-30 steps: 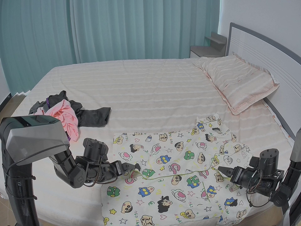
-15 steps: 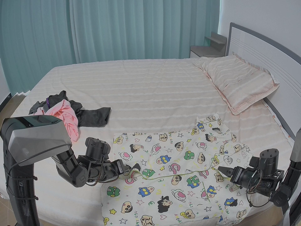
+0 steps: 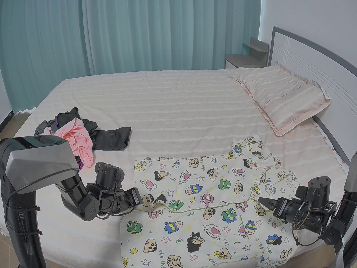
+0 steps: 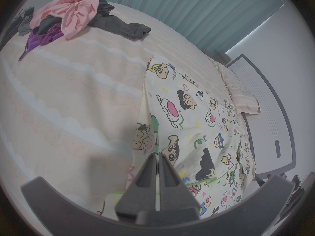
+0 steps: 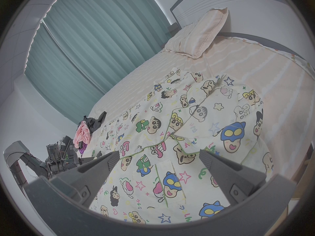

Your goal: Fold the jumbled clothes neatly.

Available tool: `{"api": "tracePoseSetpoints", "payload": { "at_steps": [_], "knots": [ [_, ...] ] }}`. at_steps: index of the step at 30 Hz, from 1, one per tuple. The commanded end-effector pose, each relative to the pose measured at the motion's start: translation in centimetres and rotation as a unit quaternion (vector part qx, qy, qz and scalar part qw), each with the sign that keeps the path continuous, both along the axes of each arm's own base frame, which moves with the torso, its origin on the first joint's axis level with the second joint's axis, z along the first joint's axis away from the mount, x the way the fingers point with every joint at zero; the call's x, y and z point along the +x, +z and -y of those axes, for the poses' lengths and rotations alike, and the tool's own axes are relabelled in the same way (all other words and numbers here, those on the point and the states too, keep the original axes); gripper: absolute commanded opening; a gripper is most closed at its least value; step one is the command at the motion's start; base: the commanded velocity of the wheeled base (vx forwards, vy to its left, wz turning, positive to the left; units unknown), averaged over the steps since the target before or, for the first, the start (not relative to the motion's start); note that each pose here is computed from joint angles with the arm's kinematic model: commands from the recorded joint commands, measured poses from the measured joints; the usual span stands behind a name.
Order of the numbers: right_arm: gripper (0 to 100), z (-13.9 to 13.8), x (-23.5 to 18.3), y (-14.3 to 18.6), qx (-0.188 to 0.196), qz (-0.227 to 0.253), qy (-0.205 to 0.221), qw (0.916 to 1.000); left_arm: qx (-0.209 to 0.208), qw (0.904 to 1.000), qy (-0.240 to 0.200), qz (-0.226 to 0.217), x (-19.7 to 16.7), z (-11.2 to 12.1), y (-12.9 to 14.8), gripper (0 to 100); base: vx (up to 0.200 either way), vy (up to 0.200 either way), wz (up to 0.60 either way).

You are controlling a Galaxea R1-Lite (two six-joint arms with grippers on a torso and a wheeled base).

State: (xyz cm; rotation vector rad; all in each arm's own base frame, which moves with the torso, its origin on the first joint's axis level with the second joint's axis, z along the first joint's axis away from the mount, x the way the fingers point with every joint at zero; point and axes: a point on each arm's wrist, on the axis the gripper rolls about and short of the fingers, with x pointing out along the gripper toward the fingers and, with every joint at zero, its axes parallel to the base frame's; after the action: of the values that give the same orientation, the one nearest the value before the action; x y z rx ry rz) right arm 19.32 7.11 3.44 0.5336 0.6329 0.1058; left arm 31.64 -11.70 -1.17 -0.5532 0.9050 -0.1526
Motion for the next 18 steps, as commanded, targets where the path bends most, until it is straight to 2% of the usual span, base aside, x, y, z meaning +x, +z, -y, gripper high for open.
{"api": "tracePoseSetpoints", "payload": {
  "at_steps": [1,18],
  "knots": [
    [100,0.1,-0.4,-0.1,-0.003,-0.007,0.002,1.0,-0.004,0.9999,0.007,0.012,0.2,-0.5,0.9,0,0.0,0.0,0.0],
    [100,0.0,-0.5,0.1,0.006,-0.004,-0.001,1.0,0.003,0.9992,0.04,-0.008,0.5,-3.1,1.7,0,0.0,0.0,0.0]
  ]
}}
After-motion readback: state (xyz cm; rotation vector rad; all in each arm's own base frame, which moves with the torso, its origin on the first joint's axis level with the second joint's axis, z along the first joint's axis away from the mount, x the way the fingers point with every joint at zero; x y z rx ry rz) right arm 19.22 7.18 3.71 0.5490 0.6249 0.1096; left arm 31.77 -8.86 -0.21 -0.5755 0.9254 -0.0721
